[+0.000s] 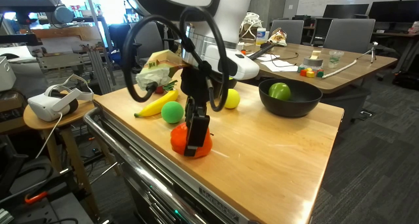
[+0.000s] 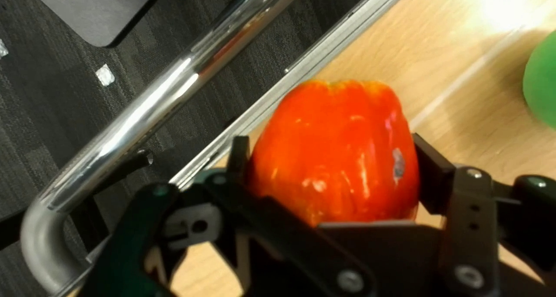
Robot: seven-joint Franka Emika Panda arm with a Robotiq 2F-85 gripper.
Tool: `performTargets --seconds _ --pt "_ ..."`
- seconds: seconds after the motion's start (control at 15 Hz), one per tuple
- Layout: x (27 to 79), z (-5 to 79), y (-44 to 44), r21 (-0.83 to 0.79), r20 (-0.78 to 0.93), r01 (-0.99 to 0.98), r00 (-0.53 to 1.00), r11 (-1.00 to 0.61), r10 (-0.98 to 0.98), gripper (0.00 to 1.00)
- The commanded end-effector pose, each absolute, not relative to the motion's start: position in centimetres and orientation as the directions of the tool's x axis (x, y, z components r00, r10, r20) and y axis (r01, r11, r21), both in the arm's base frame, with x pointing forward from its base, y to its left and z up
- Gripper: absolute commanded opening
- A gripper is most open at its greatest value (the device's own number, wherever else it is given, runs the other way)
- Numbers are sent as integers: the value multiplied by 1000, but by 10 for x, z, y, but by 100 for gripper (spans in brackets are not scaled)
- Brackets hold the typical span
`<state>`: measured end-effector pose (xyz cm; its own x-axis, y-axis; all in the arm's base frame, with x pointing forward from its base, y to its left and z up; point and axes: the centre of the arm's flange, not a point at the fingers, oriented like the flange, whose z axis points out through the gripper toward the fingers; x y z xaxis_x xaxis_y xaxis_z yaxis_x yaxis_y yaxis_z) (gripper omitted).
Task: Place the fruits and vegetables inside the two black bowls
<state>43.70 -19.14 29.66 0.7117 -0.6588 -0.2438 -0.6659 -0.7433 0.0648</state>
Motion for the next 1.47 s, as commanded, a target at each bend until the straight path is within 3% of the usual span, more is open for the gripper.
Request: performTargets --seconds 0.0,0.33,0.67,1.0,1.4 --pt "458 331 -181 63 -89 -613 783 -788 -616 59" --pt "540 417 -160 160 113 -467 884 -869 -454 59" --pt "630 436 -162 205 294 -297 927 -933 -231 59" --pt "685 397 -199 280 332 -74 943 -957 25 59" --pt "705 384 -235 337 276 87 943 -938 186 59"
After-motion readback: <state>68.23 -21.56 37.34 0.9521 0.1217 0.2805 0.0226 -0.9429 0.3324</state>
